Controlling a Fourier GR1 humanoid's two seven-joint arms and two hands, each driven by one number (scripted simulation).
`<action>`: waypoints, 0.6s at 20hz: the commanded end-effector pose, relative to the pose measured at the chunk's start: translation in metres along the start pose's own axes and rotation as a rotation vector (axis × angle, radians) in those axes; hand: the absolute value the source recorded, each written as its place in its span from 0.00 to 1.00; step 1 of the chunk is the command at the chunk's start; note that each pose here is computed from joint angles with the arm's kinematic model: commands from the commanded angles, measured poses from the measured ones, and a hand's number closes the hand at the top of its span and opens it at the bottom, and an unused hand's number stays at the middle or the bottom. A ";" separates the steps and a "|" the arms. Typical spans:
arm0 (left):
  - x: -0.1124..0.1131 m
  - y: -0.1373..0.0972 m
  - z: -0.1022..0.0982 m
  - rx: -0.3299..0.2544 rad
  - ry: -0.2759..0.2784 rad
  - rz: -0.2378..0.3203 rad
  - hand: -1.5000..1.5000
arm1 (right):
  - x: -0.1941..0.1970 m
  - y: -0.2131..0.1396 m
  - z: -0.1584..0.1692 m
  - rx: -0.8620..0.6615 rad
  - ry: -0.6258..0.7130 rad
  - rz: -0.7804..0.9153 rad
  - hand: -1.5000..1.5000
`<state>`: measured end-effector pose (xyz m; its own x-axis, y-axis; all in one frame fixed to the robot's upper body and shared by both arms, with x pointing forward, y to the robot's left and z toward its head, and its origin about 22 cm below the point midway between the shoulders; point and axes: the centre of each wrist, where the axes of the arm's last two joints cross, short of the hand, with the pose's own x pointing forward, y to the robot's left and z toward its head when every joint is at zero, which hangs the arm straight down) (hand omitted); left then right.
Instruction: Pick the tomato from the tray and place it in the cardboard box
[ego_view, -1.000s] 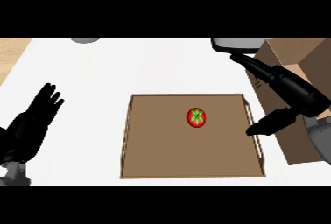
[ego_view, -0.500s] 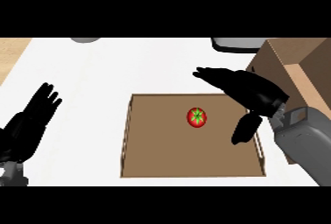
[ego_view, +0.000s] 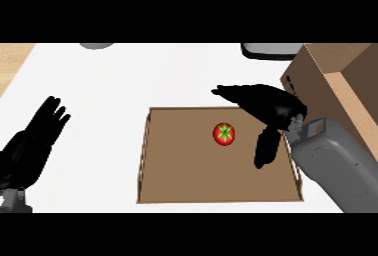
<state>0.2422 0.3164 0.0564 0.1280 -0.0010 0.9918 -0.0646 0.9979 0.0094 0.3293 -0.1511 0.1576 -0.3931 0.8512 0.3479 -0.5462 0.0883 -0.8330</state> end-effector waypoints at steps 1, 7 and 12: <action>-0.017 0.020 -0.001 0.015 -0.010 -0.011 0.50 | -0.002 0.005 -0.001 0.031 0.030 0.039 0.00; 0.003 -0.020 -0.017 -0.009 -0.011 -0.009 0.50 | -0.005 0.021 -0.013 0.067 0.040 0.028 0.00; -0.001 -0.003 -0.008 -0.002 0.010 -0.003 0.50 | -0.010 0.030 -0.013 0.024 -0.005 0.006 0.00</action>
<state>0.2485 0.3202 0.0544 0.1288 0.0022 0.9917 -0.0613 0.9981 0.0058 0.3283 -0.1538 0.1310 -0.3894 0.8594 0.3314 -0.5690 0.0585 -0.8203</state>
